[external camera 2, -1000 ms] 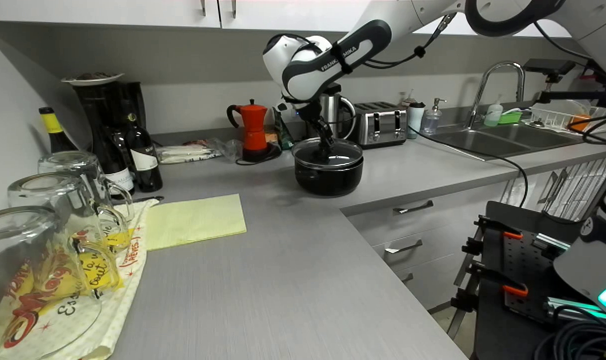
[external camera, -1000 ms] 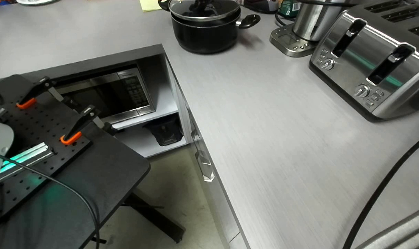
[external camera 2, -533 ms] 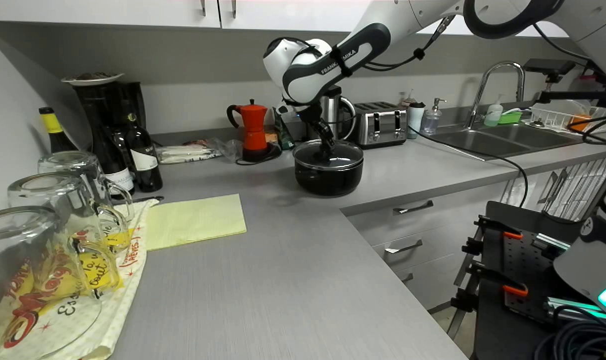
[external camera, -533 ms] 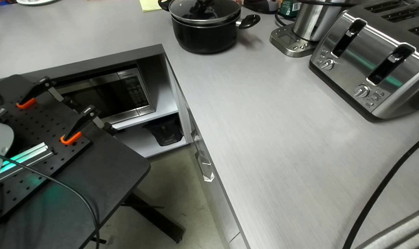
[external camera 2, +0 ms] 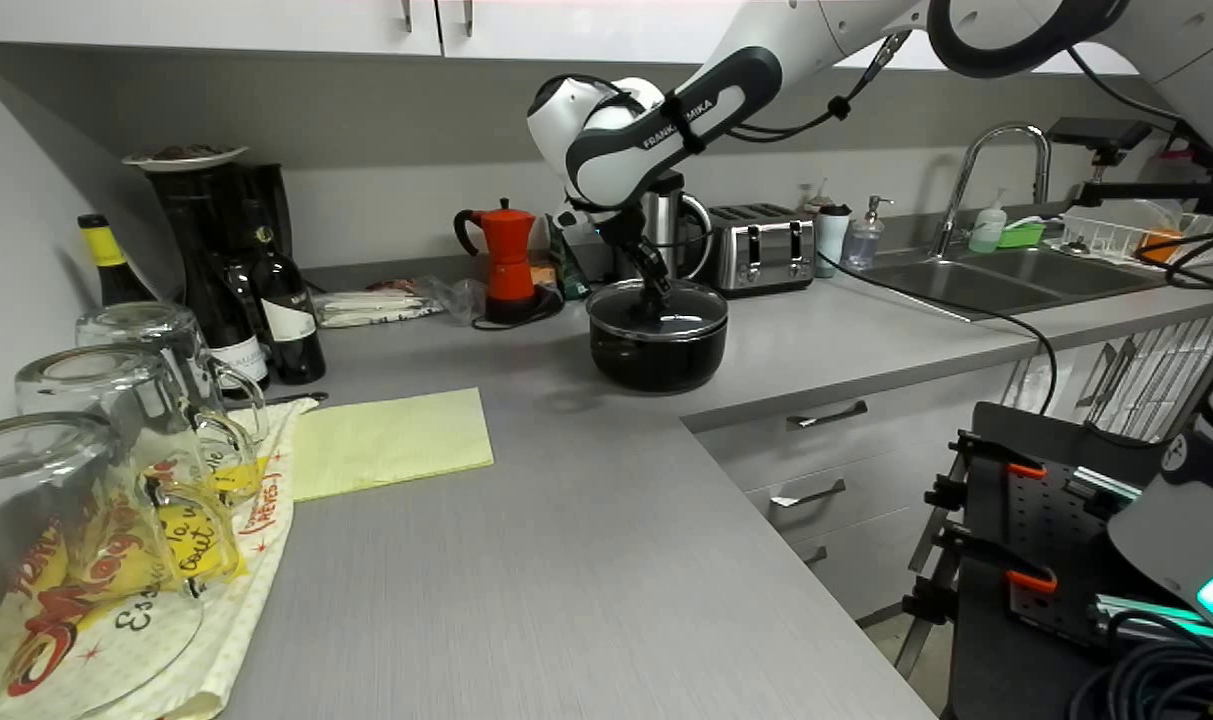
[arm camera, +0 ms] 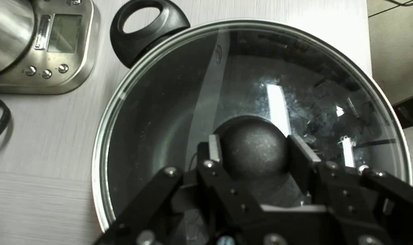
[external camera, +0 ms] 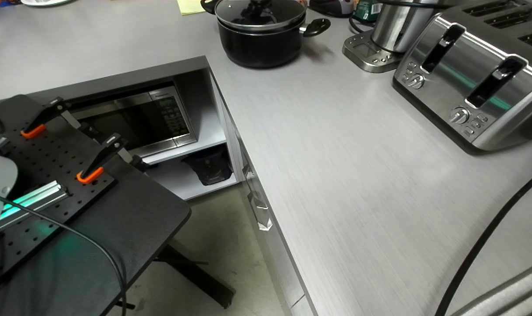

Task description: Put the glass lid on the black pot.

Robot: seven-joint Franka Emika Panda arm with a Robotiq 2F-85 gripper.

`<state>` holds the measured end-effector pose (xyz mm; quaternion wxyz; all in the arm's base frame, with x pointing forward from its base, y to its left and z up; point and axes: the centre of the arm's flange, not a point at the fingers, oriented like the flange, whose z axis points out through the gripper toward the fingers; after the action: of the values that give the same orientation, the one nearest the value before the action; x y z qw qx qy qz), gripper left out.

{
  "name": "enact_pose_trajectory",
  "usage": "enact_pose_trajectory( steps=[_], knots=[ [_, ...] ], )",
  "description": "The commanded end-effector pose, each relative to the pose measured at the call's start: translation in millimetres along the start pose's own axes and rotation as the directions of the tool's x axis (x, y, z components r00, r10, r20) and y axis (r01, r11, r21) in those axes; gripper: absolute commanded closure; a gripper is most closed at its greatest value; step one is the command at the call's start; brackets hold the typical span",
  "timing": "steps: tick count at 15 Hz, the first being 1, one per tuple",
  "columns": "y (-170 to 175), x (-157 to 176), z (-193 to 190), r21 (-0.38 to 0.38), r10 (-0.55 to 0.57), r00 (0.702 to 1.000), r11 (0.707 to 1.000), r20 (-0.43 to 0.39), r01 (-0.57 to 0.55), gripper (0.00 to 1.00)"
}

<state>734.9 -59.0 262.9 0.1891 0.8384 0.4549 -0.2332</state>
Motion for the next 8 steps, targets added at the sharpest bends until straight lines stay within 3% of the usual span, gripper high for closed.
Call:
enact_pose_trajectory(
  steps=[1,8],
  knots=[
    [6.4,-1.1,-8.7,0.015,0.005,1.0,1.0,0.015,-0.006,0.75],
    [3.4,-1.4,0.6,0.03,0.0,1.0,1.0,0.027,0.0,0.75]
  ],
)
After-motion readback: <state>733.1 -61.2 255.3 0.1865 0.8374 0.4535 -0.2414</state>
